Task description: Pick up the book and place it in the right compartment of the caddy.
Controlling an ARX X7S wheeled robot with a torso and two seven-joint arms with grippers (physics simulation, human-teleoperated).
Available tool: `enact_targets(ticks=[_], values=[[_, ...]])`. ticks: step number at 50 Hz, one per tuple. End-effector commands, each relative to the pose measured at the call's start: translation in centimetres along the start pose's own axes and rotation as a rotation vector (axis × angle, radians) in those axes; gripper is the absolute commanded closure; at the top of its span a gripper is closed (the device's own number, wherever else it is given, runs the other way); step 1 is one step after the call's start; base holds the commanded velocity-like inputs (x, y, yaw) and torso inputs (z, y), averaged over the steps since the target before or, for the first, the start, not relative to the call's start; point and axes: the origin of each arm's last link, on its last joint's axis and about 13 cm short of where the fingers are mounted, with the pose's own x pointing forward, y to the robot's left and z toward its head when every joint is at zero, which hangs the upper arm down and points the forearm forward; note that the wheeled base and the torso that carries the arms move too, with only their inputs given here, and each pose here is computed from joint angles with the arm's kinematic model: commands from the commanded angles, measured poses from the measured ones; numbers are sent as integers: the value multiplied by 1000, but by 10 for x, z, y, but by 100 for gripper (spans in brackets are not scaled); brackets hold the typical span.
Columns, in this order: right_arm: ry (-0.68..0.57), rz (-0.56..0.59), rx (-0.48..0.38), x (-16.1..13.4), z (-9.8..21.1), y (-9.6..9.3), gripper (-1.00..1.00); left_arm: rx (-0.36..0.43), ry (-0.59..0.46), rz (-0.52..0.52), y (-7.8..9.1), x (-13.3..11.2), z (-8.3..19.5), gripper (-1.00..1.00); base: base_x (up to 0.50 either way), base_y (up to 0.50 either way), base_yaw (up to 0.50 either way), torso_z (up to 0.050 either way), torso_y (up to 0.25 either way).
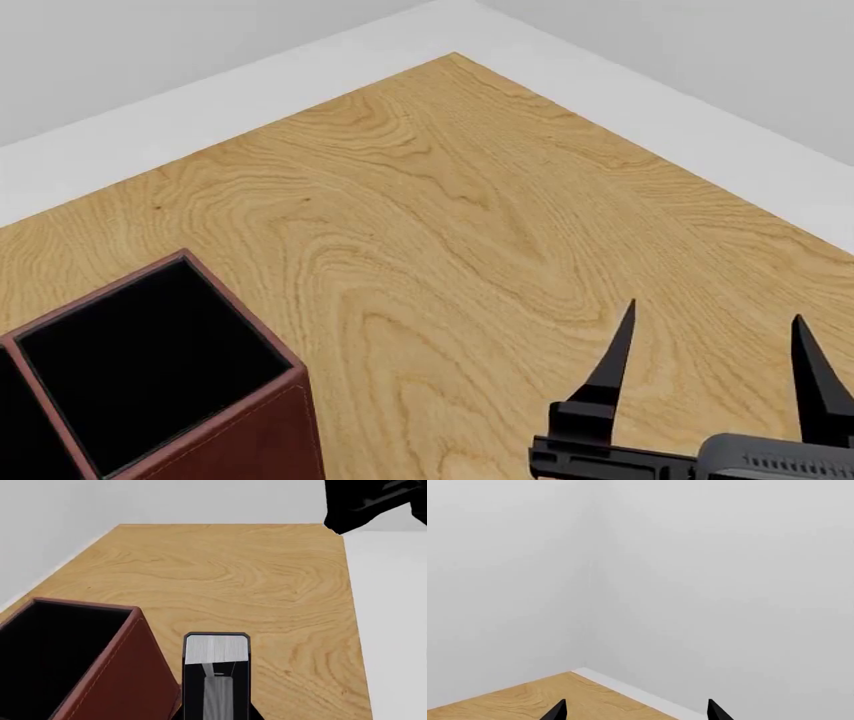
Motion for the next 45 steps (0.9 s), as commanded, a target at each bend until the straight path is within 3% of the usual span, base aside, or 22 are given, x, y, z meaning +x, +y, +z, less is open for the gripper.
enact_targets(ticks=[1, 45], values=[[-3, 2, 1, 0, 0, 0, -100, -9, -70, 21, 6, -5, 19, 100, 0, 0, 0, 0, 0], [-6, 1, 5, 0, 1, 0, -100, -19, -245, 85, 22, -29, 84, 100, 0, 0, 0, 0, 1]])
